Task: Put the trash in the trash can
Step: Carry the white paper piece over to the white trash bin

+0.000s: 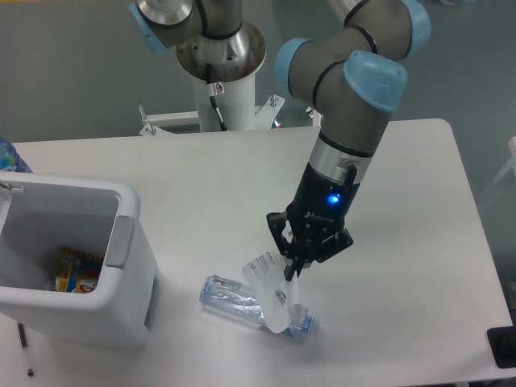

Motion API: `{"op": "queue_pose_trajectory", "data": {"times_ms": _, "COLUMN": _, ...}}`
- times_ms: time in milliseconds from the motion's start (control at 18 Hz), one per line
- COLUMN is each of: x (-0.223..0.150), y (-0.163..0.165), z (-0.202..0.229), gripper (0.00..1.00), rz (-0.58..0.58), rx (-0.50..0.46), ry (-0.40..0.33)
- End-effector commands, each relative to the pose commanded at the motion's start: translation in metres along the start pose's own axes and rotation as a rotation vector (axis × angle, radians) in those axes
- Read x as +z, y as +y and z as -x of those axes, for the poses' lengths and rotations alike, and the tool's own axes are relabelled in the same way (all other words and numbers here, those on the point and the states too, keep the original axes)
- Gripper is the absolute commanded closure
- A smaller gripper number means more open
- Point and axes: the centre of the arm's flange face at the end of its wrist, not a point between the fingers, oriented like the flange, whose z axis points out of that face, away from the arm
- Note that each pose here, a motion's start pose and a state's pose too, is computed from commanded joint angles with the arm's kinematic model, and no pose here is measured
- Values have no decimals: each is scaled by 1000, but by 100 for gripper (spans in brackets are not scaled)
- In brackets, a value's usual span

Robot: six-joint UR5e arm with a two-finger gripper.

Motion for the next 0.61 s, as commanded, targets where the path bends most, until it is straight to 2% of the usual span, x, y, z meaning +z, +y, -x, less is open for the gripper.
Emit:
{"op": "queue_pose_trajectory", "data": {"times_ms": 389, "x": -9, "y": -9, "z": -9, "gripper": 100, "rz": -21, "rx": -3, "ry": 2}}
{"op": "queue_pose_trajectory", "data": {"times_ms": 611, "x": -30, "y": -21, "z": -24, "gripper": 100, "rz": -55, "rx": 31, "ry": -8}}
